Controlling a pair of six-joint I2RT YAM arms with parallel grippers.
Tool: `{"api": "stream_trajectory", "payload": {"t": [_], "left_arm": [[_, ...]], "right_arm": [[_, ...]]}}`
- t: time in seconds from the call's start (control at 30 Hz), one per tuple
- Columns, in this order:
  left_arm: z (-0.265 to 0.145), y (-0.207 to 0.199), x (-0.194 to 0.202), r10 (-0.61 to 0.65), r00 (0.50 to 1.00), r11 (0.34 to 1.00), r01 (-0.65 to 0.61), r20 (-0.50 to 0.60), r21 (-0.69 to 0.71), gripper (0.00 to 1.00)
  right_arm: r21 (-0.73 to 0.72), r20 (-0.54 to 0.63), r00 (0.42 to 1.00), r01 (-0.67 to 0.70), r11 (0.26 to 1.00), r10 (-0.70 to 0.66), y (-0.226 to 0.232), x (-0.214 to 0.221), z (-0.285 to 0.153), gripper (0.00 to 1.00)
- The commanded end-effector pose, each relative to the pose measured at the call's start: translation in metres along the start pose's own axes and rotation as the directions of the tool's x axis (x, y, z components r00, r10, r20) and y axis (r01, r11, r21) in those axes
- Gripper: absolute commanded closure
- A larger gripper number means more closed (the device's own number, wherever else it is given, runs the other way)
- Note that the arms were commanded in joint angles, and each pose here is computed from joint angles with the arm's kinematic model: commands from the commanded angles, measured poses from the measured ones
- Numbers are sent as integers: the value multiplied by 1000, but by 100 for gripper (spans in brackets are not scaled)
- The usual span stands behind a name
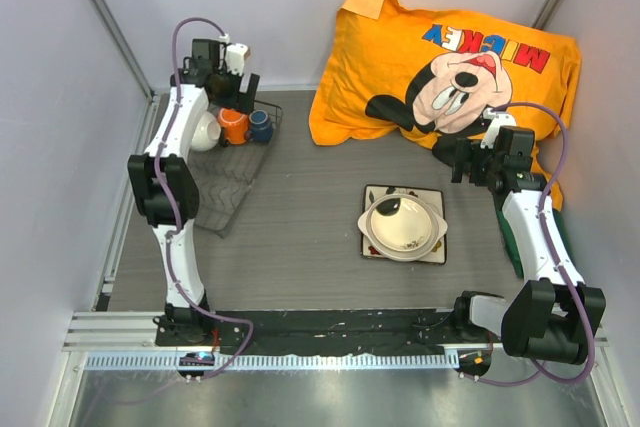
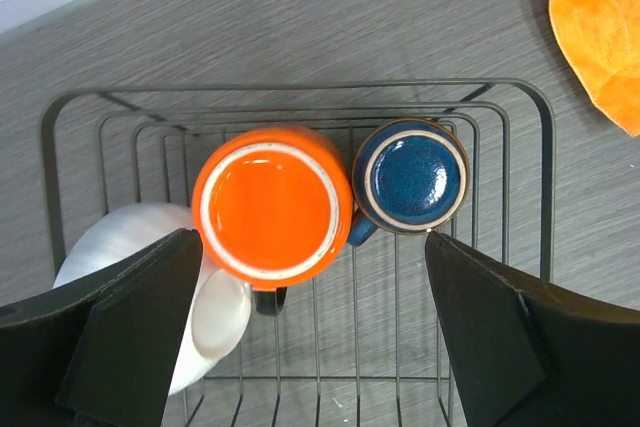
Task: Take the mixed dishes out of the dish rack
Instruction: Pick up the cup from the dish rack.
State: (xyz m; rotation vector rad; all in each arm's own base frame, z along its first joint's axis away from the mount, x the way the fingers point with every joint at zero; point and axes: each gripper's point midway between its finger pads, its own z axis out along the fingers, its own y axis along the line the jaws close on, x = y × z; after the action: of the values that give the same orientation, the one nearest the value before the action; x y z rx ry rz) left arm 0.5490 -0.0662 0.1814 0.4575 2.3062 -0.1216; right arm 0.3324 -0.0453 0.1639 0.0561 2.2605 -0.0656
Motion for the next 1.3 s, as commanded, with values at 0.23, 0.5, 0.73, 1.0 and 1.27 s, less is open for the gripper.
{"api": "stream_trajectory", "payload": {"t": [0.23, 0.5, 0.73, 1.0, 1.27], "left_arm": [[3, -25, -2, 210, 978, 964, -207, 1, 165, 1], [7, -46, 1, 337, 941, 910, -334, 31, 246, 3], [19, -60, 9, 460, 887, 850, -449, 25, 274, 4], [38, -58, 12, 536, 844, 812, -515, -4, 276, 4], [53, -46, 21, 571, 819, 802, -544, -52, 247, 5]], "right_arm": [[-2, 57, 998, 16, 1000, -16, 2, -23, -5, 1], [2, 49, 999, 18, 1000, -19, 1, -21, -3, 2], [3, 41, 999, 18, 1000, -18, 1, -19, -2, 1], [11, 34, 999, 23, 1000, -23, -1, -18, 0, 1], [10, 28, 999, 27, 1000, -27, 0, -16, 2, 2]]}}
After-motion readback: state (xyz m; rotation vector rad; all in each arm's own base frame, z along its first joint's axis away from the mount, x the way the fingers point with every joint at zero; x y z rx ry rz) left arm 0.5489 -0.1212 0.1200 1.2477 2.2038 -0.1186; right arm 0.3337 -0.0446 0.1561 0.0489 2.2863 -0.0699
